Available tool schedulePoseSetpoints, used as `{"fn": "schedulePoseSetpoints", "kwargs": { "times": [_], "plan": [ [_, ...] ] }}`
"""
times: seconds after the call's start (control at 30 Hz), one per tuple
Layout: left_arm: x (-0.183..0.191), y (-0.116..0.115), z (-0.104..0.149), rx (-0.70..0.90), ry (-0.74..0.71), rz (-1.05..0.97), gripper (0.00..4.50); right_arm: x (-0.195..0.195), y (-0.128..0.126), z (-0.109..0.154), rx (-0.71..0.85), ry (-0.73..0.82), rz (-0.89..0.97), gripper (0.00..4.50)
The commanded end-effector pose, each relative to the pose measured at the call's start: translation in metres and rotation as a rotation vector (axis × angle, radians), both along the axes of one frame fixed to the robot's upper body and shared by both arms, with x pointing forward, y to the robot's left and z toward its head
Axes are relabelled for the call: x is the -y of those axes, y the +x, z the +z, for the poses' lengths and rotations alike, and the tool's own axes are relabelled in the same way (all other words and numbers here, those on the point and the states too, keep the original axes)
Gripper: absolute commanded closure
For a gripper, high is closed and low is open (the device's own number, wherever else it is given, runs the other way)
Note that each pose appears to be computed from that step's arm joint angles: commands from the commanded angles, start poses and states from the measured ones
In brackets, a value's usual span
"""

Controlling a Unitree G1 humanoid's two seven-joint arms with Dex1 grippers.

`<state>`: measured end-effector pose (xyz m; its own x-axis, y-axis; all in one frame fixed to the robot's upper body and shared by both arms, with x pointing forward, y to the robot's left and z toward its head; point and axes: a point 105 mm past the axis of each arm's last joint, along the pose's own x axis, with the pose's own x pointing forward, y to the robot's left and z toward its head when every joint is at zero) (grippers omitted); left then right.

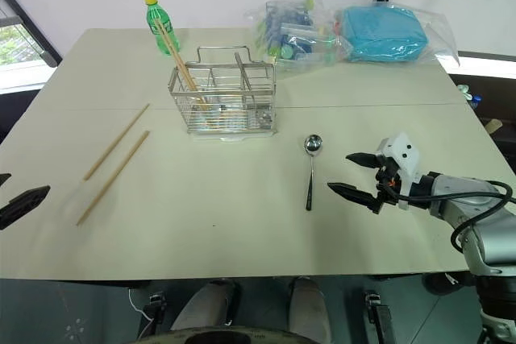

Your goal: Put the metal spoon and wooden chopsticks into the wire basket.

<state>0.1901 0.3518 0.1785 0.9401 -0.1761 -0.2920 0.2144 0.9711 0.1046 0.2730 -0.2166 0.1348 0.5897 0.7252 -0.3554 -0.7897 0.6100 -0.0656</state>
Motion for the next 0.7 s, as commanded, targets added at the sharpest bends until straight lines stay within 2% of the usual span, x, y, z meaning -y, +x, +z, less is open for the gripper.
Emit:
{"fn": "schedulePoseSetpoints", "kwargs": {
  "times": [0.03, 0.6, 0.7],
  "plan": [
    [0.006, -0.002, 0.012, 0.028, 0.023, -0.031, 0.02, -0.001, 0.001, 0.009, 0.040, -0.010, 0.008, 0.00],
    [0.015, 0.008, 0.018, 0.040, 0.015, -0.072, 0.02, 0.001, 0.004, 0.016, 0.065, -0.037, -0.001, 0.00],
    [0.026, 0.013, 0.024, 0.055, 0.015, -0.115, 0.02, 0.000, 0.004, 0.014, 0.055, -0.051, 0.019, 0.00]
  ]
}}
